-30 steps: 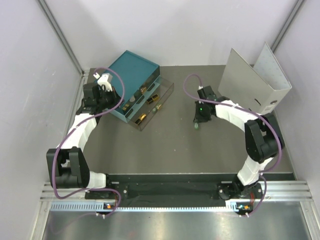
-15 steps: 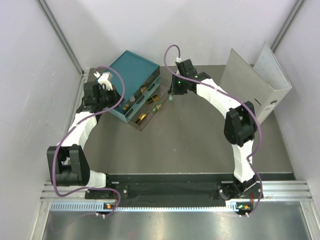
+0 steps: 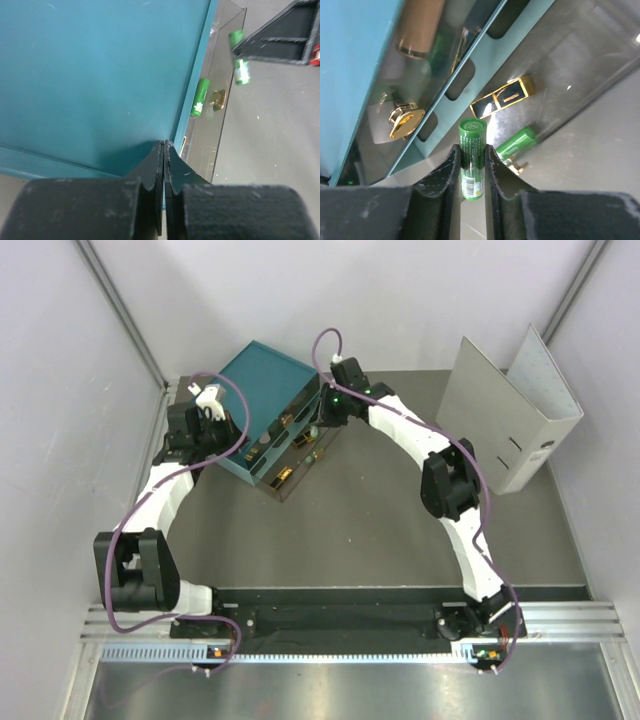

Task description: Organize the makeup

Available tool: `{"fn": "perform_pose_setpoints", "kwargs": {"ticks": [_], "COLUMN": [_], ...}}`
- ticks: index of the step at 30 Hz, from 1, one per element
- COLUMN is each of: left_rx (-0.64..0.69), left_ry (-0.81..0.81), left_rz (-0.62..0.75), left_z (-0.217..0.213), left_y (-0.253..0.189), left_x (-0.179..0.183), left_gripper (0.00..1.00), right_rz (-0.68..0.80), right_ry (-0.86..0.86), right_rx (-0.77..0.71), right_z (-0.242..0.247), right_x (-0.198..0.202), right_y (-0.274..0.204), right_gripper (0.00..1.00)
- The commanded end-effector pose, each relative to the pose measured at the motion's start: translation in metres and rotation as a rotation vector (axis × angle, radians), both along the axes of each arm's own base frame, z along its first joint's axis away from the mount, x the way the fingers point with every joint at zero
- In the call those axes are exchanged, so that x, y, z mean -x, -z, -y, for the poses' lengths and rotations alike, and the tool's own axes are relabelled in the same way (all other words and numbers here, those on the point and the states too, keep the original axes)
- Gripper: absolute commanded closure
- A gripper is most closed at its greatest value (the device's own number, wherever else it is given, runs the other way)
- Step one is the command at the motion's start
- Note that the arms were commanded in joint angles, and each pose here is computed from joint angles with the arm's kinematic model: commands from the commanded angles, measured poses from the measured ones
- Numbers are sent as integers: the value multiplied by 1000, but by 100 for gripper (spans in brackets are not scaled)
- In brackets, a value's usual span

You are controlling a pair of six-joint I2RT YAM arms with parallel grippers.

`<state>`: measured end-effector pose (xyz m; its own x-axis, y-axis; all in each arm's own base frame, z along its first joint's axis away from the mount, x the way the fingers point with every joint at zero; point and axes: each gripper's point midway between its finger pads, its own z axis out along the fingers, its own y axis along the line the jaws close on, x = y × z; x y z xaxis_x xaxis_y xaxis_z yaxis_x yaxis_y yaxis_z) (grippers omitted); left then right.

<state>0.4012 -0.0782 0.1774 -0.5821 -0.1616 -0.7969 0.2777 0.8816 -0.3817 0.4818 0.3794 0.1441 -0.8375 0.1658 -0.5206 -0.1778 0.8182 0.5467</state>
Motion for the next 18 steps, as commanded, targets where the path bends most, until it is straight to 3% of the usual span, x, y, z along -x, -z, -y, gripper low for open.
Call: {"fn": "perform_pose_setpoints", "kwargs": {"ticks": [1, 6, 18], "left_rx": [-4, -4, 1], "left_ry": [35, 35, 34], "left_rz": [-518, -519, -515], "left_z": [8, 8, 8], "left_y": [103, 103, 101], "left_x": [90, 90, 92], "left_gripper": [100, 100, 100], "right_rz": [9, 14, 104], "right_ry": [-19, -32, -34], "right_rx": [-67, -55, -46], "right_z": [-20, -24, -7], "right_x": [0, 7, 18], "right_y": [-10, -7, -44], "right_gripper": [74, 51, 46]}}
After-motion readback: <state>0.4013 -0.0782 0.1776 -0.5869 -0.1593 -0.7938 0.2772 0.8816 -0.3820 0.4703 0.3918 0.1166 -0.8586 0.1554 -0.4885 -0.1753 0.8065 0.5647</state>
